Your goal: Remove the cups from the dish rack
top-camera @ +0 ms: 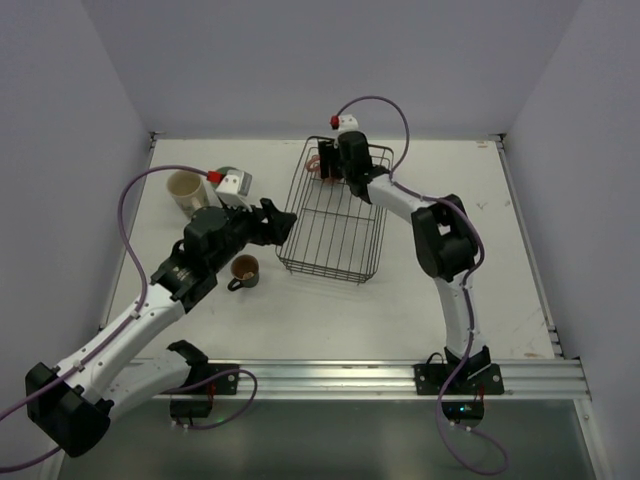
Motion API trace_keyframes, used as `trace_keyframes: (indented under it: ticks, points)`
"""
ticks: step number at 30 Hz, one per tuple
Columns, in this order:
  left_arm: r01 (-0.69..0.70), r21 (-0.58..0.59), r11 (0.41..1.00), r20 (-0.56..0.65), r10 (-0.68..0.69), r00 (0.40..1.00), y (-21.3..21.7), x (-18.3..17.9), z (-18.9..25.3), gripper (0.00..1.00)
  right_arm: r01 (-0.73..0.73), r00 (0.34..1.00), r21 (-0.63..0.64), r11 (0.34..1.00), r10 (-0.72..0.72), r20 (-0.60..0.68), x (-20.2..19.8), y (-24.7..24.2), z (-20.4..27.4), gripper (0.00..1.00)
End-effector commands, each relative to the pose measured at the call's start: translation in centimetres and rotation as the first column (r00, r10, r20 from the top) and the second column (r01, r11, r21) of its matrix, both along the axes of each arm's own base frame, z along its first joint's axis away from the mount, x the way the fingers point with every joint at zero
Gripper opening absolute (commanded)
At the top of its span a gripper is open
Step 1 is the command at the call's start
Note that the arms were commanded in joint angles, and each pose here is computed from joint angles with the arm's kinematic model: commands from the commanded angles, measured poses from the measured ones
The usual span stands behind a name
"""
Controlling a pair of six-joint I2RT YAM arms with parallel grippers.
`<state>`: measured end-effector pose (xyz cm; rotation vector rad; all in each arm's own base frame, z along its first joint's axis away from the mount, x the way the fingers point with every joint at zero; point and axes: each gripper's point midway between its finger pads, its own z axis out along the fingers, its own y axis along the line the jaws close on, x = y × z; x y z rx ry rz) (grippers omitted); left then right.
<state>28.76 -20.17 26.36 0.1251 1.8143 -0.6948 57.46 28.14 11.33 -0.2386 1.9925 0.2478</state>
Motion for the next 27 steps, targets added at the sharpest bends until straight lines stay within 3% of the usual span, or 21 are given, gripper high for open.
trace_keyframes:
  ticks: [1, 12, 18, 22, 27]
  points:
    - [0.014, -0.047, 0.999, 0.042, -0.012, 0.999, -0.7, 0.4, 1.2, 0.8, 0.026, 0.936, 0.153, 0.988, -0.078, 0.342, 1.5, -0.9, 15.0, 0.32]
    - [0.017, -0.055, 0.998, 0.048, -0.014, 0.999, -1.4, 1.4, 1.4, 0.8, -0.036, 0.888, 0.301, 0.953, -0.107, 0.446, -1.6, -1.7, 21.8, 0.32]
    - [0.046, -0.082, 0.996, 0.069, -0.04, 0.997, -2.4, 1.9, 2.4, 0.8, -0.084, 0.912, 0.421, 0.903, -0.1, 0.397, -4.6, -2.6, 22.6, 0.32]
    - [0.072, -0.109, 0.991, 0.065, -0.065, 0.996, -3.3, 2.2, 2.3, 0.79, -0.147, 0.96, 0.601, 0.786, -0.034, 0.279, -8.3, -2.0, 21.1, 0.32]
    - [0.11, -0.172, 0.979, 0.072, -0.099, 0.993, -4.7, 2.7, 2.4, 0.73, -0.23, 0.97, 0.737, 0.636, 0.088, 0.227, -13.1, -1.1, 21.7, 0.32]
